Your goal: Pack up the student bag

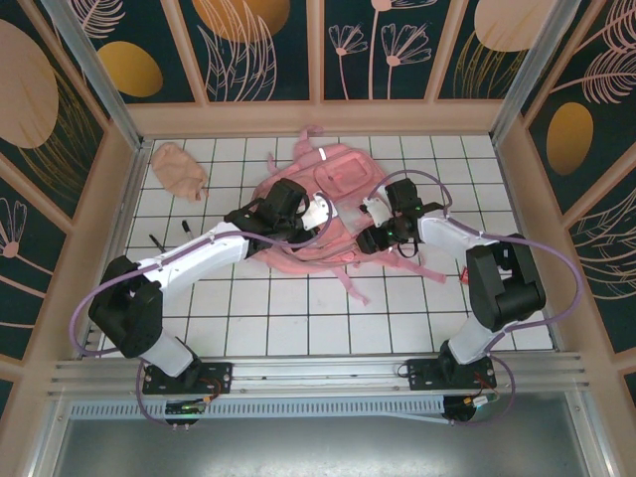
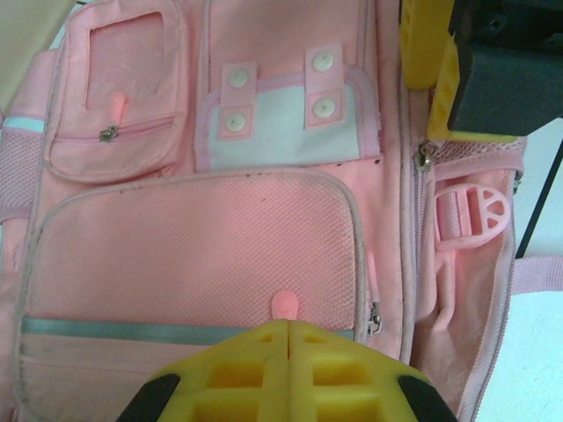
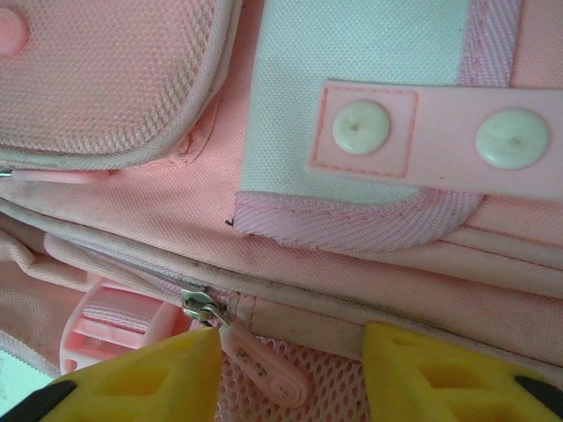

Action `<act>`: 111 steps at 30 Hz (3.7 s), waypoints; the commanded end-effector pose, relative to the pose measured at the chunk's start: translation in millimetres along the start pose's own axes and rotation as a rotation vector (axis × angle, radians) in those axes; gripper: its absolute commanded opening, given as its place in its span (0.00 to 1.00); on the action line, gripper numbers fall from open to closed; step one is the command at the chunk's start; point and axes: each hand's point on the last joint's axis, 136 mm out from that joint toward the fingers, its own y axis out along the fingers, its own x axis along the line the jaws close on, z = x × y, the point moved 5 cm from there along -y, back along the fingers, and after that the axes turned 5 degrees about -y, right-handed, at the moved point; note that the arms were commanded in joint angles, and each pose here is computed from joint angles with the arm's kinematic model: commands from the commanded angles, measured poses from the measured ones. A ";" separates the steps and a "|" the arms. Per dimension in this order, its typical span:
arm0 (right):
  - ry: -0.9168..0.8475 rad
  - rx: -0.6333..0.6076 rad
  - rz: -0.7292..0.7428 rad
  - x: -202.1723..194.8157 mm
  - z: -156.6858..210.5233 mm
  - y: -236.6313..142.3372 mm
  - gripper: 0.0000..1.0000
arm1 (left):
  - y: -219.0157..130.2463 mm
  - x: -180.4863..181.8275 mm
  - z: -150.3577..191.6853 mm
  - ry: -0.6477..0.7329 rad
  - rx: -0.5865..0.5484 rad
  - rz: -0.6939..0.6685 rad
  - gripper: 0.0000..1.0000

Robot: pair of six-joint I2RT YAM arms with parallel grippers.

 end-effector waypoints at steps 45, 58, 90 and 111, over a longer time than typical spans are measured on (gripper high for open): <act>-0.146 -0.147 -0.250 48.2 -19.5 -21.5 0.00 | 26.4 23.2 -16.0 -0.025 -0.008 0.069 0.00; -0.189 -0.152 -0.629 120.5 -28.4 -10.5 0.00 | 41.1 5.8 -43.2 -0.307 -0.071 0.346 0.00; -1.046 -0.479 0.174 68.3 -25.1 -57.9 0.65 | 20.6 -16.7 -32.9 -0.254 -0.152 0.499 0.00; -1.090 -0.602 0.221 74.5 -43.9 -52.3 0.00 | -32.6 -14.0 -19.9 -0.463 -0.238 0.475 0.47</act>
